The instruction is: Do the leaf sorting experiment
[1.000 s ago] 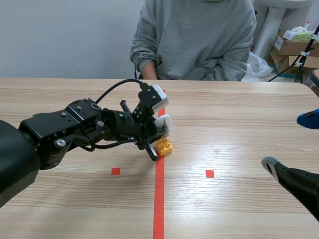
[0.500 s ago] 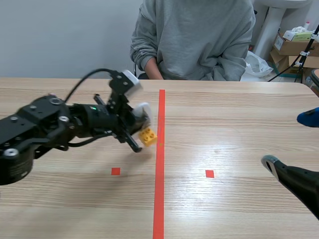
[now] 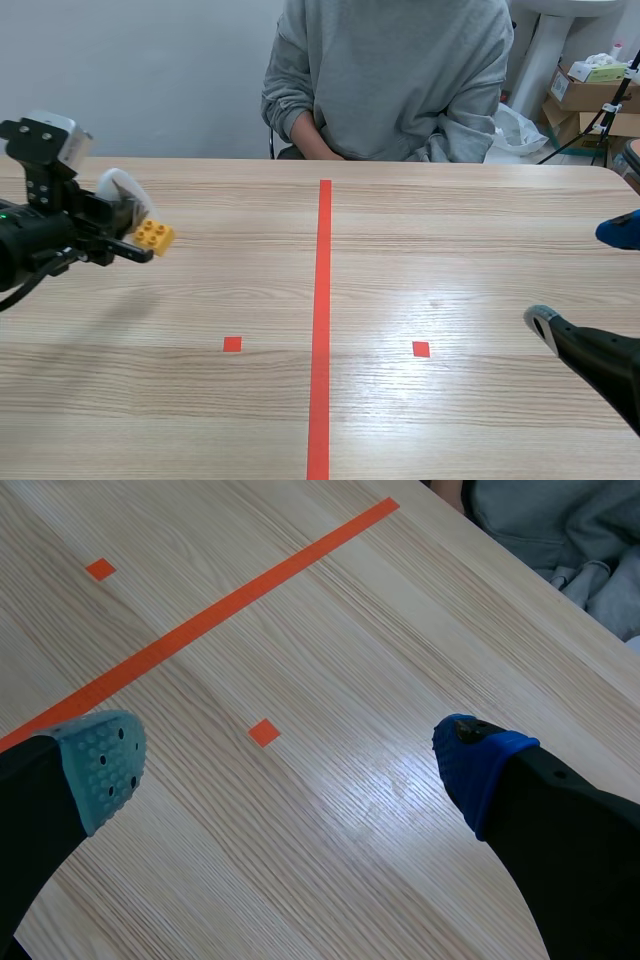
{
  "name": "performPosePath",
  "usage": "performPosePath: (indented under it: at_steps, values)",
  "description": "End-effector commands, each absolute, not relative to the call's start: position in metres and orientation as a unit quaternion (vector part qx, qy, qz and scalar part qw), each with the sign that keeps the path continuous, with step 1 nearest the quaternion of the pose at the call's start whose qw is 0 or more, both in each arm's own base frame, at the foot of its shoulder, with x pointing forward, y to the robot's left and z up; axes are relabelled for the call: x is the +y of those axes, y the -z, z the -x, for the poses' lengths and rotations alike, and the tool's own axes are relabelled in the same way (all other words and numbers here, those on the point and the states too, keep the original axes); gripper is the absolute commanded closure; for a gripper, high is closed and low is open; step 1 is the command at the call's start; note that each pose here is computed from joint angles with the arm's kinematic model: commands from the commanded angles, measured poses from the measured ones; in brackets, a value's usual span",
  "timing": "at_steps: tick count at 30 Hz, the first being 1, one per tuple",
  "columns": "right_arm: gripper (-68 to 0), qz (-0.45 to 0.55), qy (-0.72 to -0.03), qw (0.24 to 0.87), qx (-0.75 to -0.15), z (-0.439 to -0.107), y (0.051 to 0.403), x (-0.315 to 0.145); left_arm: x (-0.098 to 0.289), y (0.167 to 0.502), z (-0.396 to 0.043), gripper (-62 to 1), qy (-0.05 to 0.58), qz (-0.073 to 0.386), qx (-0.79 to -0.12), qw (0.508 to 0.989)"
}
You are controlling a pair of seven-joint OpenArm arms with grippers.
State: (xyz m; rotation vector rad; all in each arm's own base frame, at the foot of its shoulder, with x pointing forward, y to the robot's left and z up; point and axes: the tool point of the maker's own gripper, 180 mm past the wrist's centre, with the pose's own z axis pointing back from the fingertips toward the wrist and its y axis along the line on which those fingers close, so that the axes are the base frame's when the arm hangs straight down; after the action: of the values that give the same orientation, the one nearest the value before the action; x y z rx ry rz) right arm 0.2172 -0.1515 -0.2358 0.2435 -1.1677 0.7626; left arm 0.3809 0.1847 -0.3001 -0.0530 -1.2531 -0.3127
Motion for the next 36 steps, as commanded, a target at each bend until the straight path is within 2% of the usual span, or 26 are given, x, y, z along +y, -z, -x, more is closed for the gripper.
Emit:
performPosePath:
  at_steps: [1,8,14,24,36]
  values:
    - [-59.1,-0.113,-0.348,0.751,-0.549,-0.221,0.228,-0.15,0.203,0.287,-0.399,-4.0,0.128,0.011,-0.601,0.789]
    - [-59.1,-0.113,-0.348,0.751,-0.549,-0.221,0.228,-0.15,0.273,0.286,-0.431,-4.0,0.07,-0.059,-0.6,0.795]
    - [-59.1,-0.114,-0.348,0.751,-0.549,-0.221,0.228,-0.15,0.308,0.297,-0.447,-4.0,0.042,-0.091,-0.574,0.812]
    - [-59.1,-0.114,-0.348,0.751,-0.549,-0.221,0.228,-0.15,0.323,0.324,-0.449,-4.0,0.02,-0.095,-0.534,0.84]
    - [-59.1,-0.114,-0.348,0.75,-0.55,-0.221,0.227,-0.15,0.308,0.356,-0.434,-4.0,0.03,-0.085,-0.504,0.859]
